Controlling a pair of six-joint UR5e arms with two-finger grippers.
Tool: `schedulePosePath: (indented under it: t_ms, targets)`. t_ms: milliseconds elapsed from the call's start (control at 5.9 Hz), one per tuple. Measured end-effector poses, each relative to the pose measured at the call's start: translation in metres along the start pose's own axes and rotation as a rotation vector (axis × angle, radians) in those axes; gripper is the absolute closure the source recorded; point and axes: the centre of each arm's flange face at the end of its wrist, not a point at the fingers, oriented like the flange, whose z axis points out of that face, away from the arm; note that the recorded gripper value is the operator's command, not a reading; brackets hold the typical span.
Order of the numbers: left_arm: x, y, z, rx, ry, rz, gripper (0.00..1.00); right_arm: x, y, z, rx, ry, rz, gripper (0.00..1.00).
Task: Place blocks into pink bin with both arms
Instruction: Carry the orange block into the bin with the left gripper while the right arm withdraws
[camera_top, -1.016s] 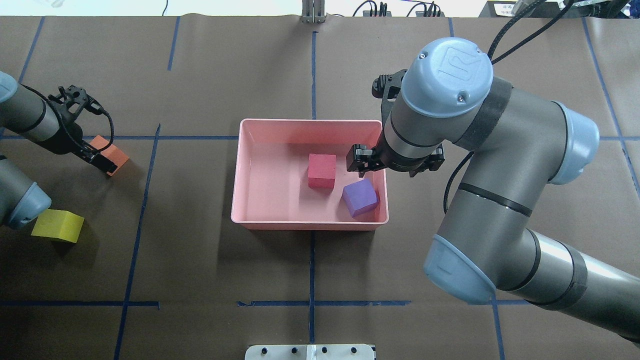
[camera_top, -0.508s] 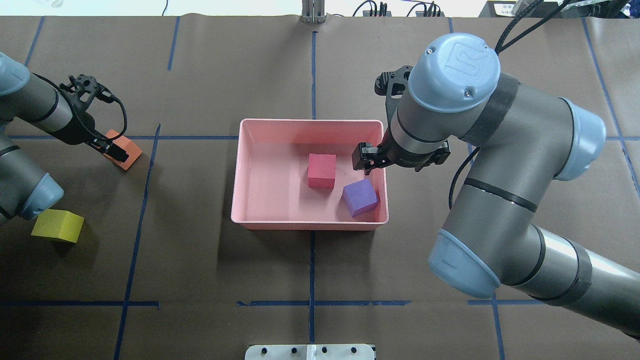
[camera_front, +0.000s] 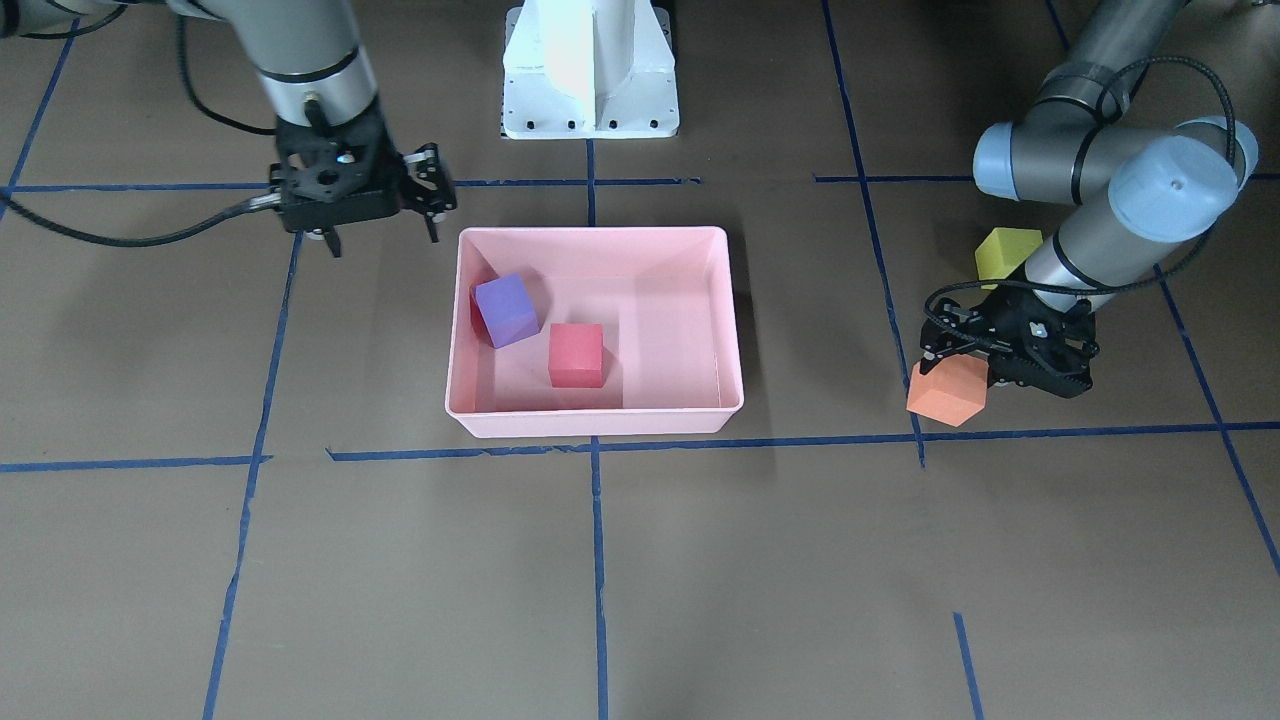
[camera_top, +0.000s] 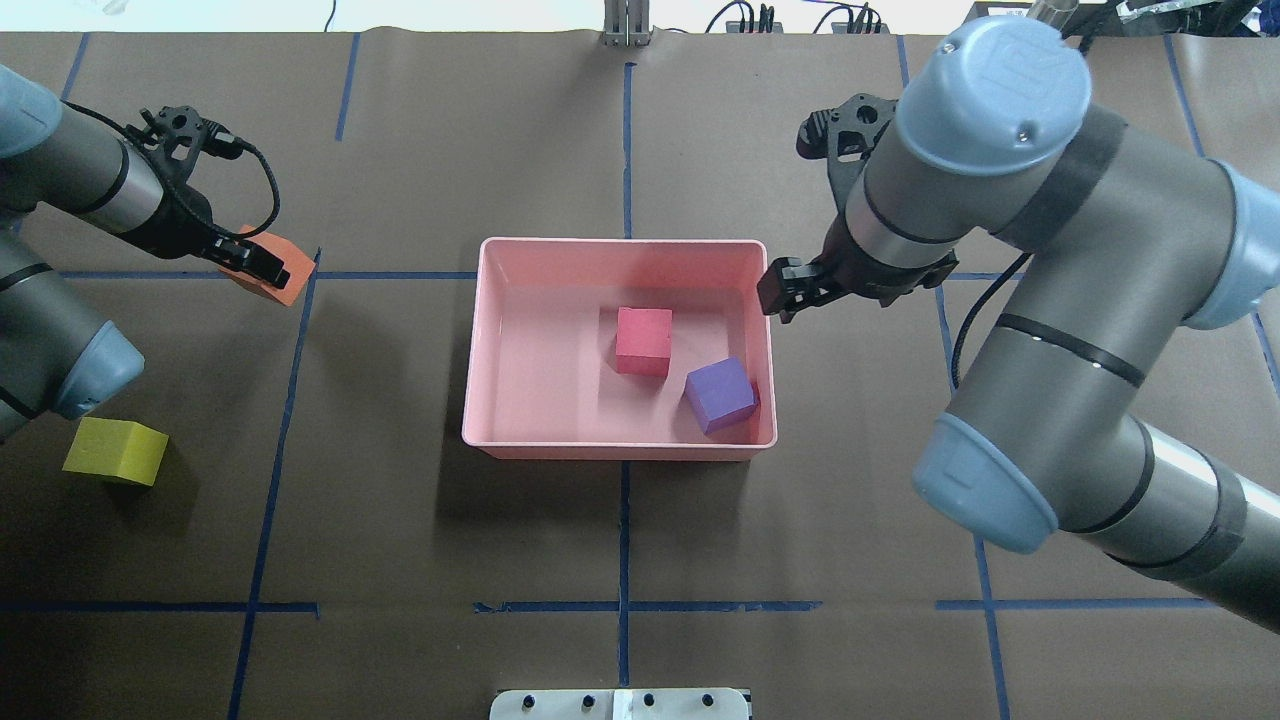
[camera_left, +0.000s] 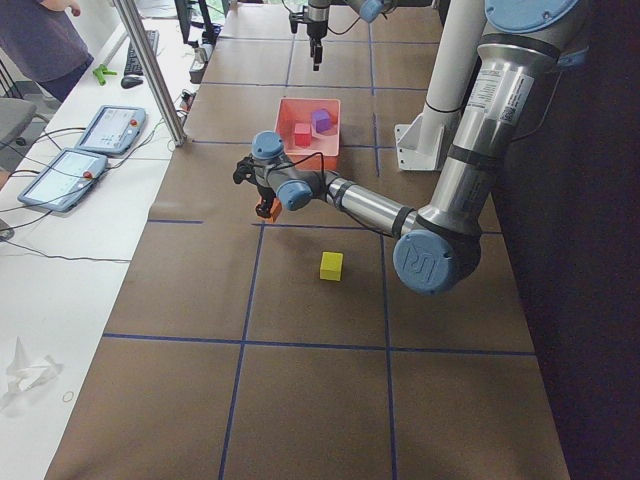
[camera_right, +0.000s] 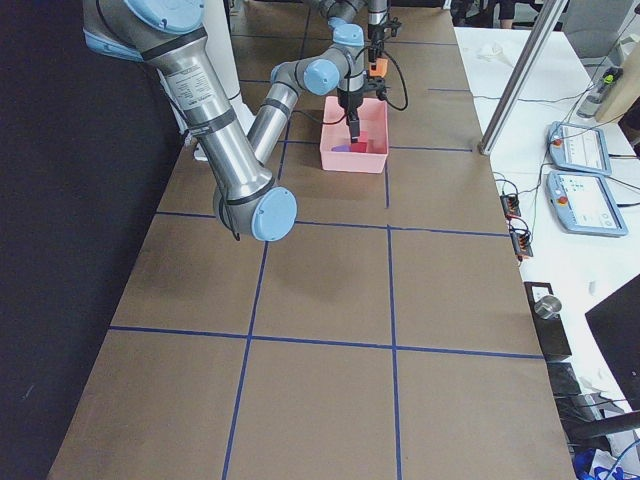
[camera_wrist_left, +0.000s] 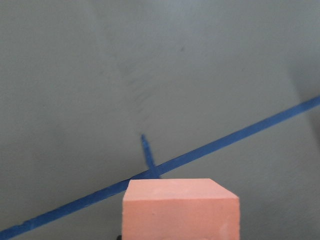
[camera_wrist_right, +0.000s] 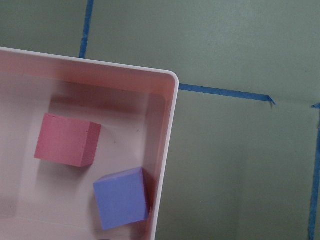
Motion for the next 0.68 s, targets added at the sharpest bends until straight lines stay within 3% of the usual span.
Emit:
schedulePosePath:
  t_ms: [169, 508, 677]
  targets:
    - [0.036, -0.013, -0.021, 0.018, 0.016, -0.072, 0.32, 0.044, 0.0, -0.006, -0.011, 0.006, -0.053, 0.0]
    - [0.155, -0.017, -0.038, -0.007, -0.02, -0.168, 0.3, 0.132, -0.002, -0.018, -0.041, 0.003, -0.145, 0.0]
    - [0.224, -0.006, -0.026, -0.022, -0.038, -0.211, 0.0, 0.165, 0.001, -0.022, -0.056, -0.01, -0.179, 0.0]
